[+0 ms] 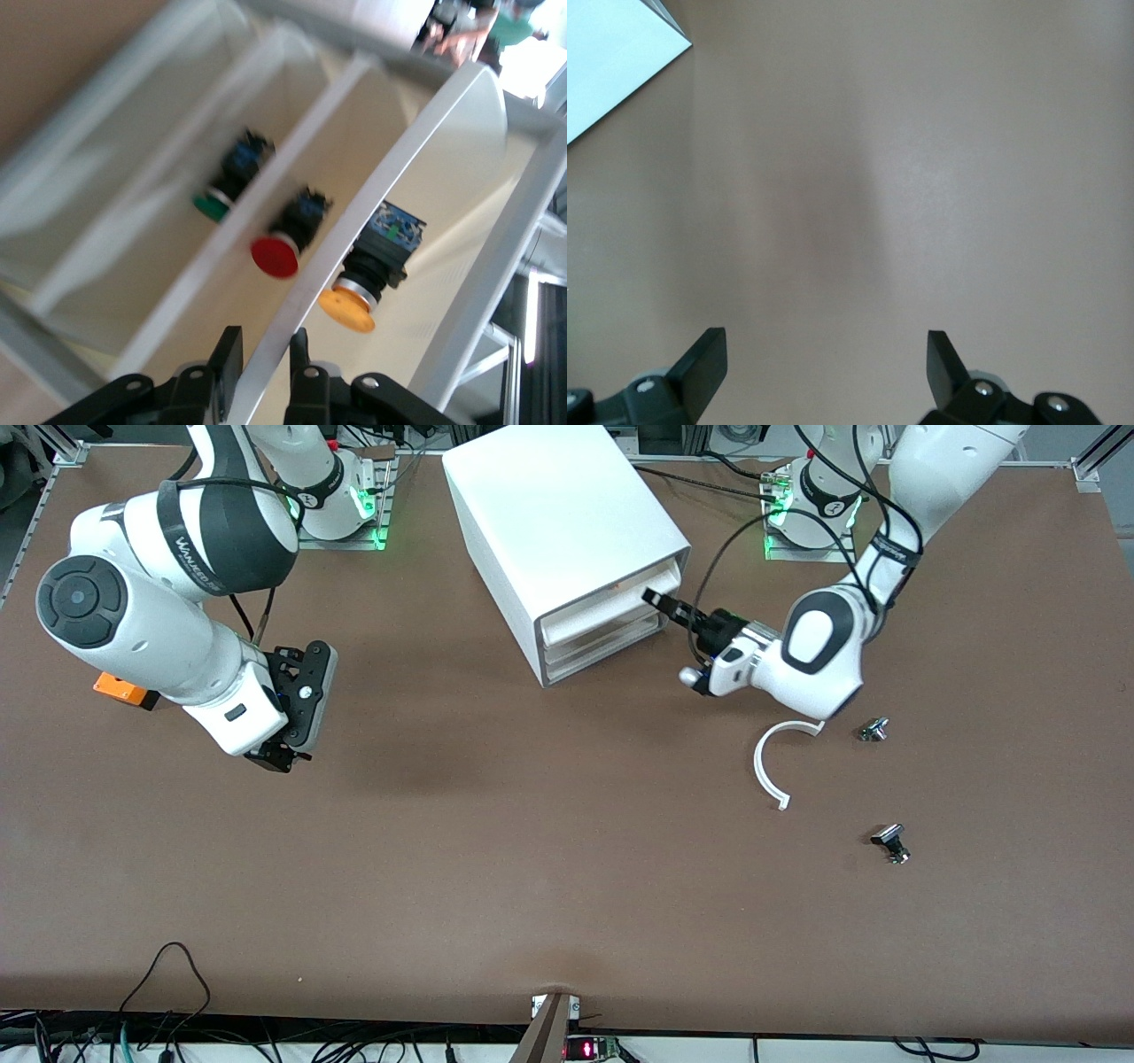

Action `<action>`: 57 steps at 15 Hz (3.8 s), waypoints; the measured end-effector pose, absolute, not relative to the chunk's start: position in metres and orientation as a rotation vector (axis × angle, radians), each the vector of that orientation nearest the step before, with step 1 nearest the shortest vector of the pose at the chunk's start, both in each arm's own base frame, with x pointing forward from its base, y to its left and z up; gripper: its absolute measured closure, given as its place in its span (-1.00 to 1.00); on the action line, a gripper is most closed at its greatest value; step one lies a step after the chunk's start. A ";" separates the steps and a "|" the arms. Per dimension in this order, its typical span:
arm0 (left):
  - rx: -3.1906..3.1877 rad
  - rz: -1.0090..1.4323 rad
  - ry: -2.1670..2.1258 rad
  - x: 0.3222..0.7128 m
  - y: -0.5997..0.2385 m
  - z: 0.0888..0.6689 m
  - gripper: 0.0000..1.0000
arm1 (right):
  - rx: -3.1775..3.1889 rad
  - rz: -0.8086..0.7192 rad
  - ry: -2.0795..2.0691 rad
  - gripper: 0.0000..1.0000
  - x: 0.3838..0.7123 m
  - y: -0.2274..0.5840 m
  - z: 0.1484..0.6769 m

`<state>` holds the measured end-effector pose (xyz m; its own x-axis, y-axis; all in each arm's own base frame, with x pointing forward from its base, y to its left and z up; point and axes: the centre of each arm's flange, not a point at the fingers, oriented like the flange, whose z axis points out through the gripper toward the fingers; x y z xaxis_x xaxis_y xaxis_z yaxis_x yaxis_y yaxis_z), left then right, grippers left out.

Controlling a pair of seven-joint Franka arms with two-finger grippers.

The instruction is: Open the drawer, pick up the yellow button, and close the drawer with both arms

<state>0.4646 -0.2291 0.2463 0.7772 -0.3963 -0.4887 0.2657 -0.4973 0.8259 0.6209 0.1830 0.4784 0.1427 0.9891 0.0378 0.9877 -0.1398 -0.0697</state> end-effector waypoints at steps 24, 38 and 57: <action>2.560 -0.105 -0.270 0.609 -0.060 0.418 -1.00 | -2.033 -0.152 -2.168 -1.00 0.551 0.436 0.472; 3.120 -0.047 -0.082 0.564 0.012 0.563 -1.00 | -2.123 -0.267 -2.129 -1.00 0.492 0.570 0.450; 3.134 -0.054 -0.033 0.563 -0.005 0.573 -1.00 | -2.239 -0.170 -2.116 -0.53 0.456 0.612 0.386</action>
